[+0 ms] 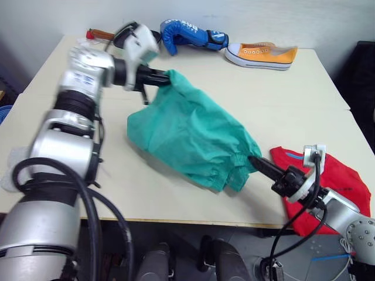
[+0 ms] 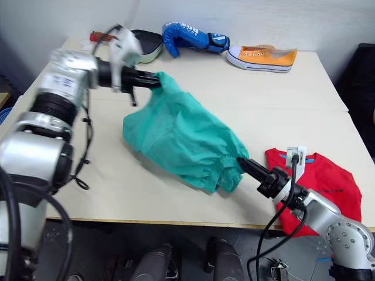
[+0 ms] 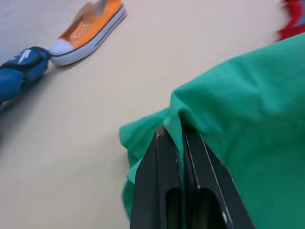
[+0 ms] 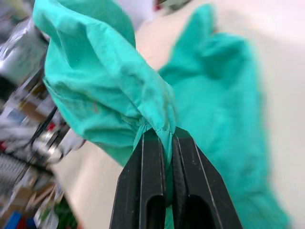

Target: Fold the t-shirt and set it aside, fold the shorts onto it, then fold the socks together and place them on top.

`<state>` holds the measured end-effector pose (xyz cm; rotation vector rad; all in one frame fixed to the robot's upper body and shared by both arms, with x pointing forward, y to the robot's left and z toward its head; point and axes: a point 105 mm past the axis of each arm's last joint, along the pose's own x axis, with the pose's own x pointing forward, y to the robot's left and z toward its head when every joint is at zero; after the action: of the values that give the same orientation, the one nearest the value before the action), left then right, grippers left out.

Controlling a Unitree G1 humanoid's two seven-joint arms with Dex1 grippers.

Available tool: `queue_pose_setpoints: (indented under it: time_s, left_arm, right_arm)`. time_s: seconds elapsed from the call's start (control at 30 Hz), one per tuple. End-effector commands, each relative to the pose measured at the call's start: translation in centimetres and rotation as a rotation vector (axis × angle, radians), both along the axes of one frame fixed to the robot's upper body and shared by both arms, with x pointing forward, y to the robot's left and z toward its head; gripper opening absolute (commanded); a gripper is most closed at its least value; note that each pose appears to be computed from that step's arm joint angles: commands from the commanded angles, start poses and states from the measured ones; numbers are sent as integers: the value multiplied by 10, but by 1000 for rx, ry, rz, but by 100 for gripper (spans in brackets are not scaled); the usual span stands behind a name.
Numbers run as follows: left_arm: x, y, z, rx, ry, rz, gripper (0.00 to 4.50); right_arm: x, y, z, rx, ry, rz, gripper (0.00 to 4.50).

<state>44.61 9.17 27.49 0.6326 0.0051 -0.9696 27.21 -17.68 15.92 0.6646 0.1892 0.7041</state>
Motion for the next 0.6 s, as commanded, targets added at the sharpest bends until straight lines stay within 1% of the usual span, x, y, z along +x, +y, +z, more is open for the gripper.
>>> queue_pose_setpoints:
  time_s: [0.03,0.13,0.2,0.23,0.27,0.37,0.4,0.5,0.53,0.6]
  left_arm:
    - [15,-10,5,6,-131,133,3]
    - [22,-16,-11,10,-130,210,3]
    - [27,-14,-19,21,-135,265,44]
    - [28,-13,-21,27,-138,282,68]
    - [29,-12,-22,25,-137,293,92]
    - [28,-7,-23,22,-124,291,188]
    - [28,-4,-21,16,-125,291,221]
    - [24,7,-5,-53,-126,253,321]
    - [22,10,1,-68,-133,231,350]
    - [15,16,13,-108,-136,163,421]
  right_arm:
    - [3,-5,-3,-59,38,-62,0]
    - [5,-2,-14,-149,66,-96,0]
    - [4,0,-20,-220,65,-107,0]
    - [3,0,-21,-240,62,-112,58]
    - [3,-1,-19,-246,52,-128,79]
    - [1,-8,-7,-266,8,-163,180]
    - [-1,-11,0,-283,-20,-169,217]
    - [-13,-15,29,-359,-141,-162,325]
    - [-18,-12,37,-388,-180,-141,354]
    - [-26,-3,48,-449,-243,-94,431]
